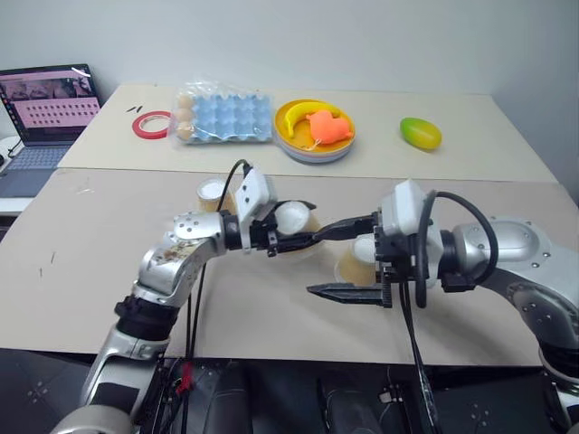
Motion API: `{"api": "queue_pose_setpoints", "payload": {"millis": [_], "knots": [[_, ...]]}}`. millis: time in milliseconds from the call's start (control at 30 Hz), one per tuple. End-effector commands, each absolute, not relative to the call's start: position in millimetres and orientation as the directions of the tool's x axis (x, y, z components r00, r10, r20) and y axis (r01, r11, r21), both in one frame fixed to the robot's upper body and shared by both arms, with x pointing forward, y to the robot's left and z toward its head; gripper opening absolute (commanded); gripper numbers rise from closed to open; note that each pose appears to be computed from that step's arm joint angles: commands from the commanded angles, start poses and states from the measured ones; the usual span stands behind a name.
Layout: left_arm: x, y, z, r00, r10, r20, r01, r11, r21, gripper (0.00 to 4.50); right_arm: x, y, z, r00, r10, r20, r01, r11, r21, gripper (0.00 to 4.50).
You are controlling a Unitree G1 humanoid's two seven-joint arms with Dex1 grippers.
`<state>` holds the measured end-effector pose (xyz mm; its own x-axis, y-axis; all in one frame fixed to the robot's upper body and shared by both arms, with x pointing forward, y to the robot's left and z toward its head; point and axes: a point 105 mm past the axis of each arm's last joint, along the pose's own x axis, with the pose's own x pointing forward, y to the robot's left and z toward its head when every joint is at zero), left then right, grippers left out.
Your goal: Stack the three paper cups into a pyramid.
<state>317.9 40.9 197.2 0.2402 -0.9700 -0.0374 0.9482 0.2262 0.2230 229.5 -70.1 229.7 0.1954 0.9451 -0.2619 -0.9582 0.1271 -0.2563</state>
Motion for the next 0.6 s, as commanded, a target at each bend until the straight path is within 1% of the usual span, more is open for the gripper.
{"api": "queue_pose_setpoints", "payload": {"millis": [33, 200, 367, 433, 467, 500, 533, 600], "knots": [[318.4, 33.9, 188.2, 0.204, -0.974, -0.099, 0.952, 0.174, 0.251, 2.61, 226.8, -72.0, 240.2, 0.230, 0.944, -0.236, -0.939, 0.152, -0.307, 4.50], [316.2, 34.7, 165.2, 0.165, -0.964, -0.210, 0.969, 0.118, 0.217, 2.61, 226.3, -71.8, 244.2, 0.245, 0.945, -0.217, -0.933, 0.169, -0.316, 4.50], [317.3, 37.0, 155.0, 0.165, -0.957, -0.240, 0.971, 0.114, 0.212, 2.61, 226.3, -72.5, 244.3, 0.253, 0.943, -0.214, -0.931, 0.178, -0.318, 4.50], [319.4, 36.4, 159.5, 0.175, -0.961, -0.213, 0.968, 0.128, 0.217, 3.60, 226.9, -72.7, 243.8, 0.255, 0.943, -0.213, -0.931, 0.180, -0.317, 4.50], [319.9, 35.9, 163.0, 0.178, -0.964, -0.198, 0.966, 0.133, 0.222, 3.81, 227.1, -72.7, 243.4, 0.256, 0.943, -0.213, -0.931, 0.181, -0.317, 4.50], [320.1, 35.6, 165.2, 0.180, -0.965, -0.189, 0.965, 0.136, 0.225, 4.25, 227.2, -72.7, 243.2, 0.255, 0.943, -0.213, -0.931, 0.181, -0.316, 4.50], [320.2, 35.3, 168.4, 0.182, -0.967, -0.177, 0.963, 0.139, 0.231, 4.43, 227.5, -72.8, 242.8, 0.256, 0.943, -0.214, -0.931, 0.181, -0.316, 4.50], [320.2, 35.7, 178.5, 0.187, -0.971, -0.147, 0.959, 0.148, 0.241, 4.43, 228.0, -72.7, 241.8, 0.254, 0.943, -0.215, -0.932, 0.180, -0.314, 4.50]]}}
